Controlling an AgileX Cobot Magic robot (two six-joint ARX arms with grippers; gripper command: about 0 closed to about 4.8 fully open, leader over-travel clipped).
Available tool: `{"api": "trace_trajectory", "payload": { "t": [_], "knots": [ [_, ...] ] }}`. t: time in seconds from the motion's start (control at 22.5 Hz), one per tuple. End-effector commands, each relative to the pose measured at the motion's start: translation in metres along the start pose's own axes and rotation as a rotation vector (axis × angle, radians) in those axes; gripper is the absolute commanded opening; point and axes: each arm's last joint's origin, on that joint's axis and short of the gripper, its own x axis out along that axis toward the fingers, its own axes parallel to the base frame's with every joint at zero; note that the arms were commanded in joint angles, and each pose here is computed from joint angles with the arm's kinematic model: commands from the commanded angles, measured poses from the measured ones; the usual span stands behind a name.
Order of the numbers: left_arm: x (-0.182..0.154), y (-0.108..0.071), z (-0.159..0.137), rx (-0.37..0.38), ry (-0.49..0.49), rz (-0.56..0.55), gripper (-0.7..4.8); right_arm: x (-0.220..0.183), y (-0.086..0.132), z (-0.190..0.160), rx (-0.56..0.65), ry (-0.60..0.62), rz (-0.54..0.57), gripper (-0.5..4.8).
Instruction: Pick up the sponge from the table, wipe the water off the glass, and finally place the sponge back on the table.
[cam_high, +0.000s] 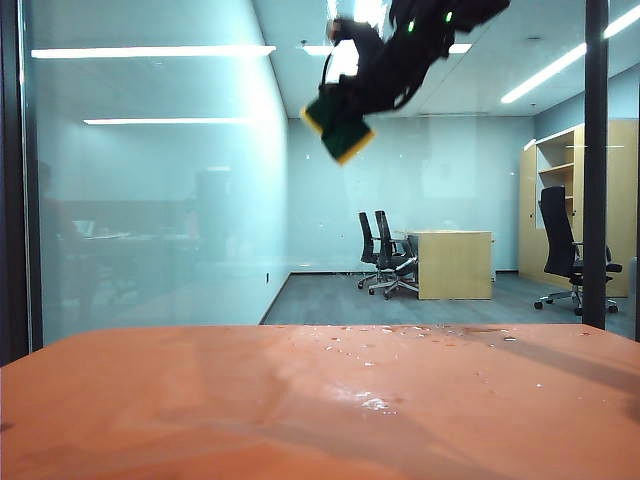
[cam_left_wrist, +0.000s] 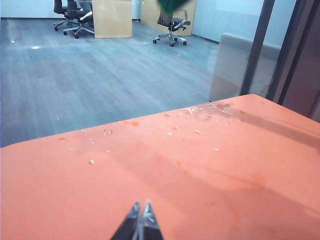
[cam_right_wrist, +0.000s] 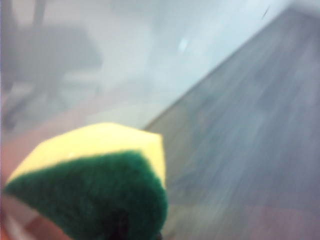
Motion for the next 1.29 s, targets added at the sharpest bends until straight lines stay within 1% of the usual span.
{"api": "trace_trajectory", "payload": {
  "t": [0.04,0.22,0.36,0.44,0.58,0.85,1.02,1.29],
  "knots": [
    [0.000,0.000,0.002,0.008,-0.013,0.000,-0.05,-0.018,-0.007,0.028,-0.018,-0.093,-0.062,-0.09],
    [0.000,0.000,0.002,0.009,-0.013,0.000,-0.05,-0.041,-0.014,0.050,-0.027,-0.131,-0.139,-0.08],
    [0.000,0.000,0.002,0.009,-0.013,0.001,-0.05,-0.053,-0.019,0.061,-0.029,-0.154,-0.160,-0.09],
    [0.000,0.000,0.002,0.009,-0.013,0.004,-0.05,-0.054,-0.021,0.060,-0.029,-0.151,-0.163,-0.08],
    [0.000,0.000,0.002,0.009,-0.014,0.004,-0.05,-0.051,-0.023,0.054,-0.023,-0.112,-0.158,-0.08],
    [0.000,0.000,0.002,0.009,-0.014,0.004,-0.05,-0.039,-0.019,0.032,-0.007,-0.009,-0.122,-0.08],
    [0.000,0.000,0.002,0.011,-0.016,0.004,-0.05,-0.025,-0.013,0.001,0.003,0.056,-0.102,-0.08],
    [0.000,0.000,0.003,0.012,-0.019,0.004,-0.05,-0.010,-0.004,-0.044,0.020,0.123,-0.088,-0.08]
  ]
}}
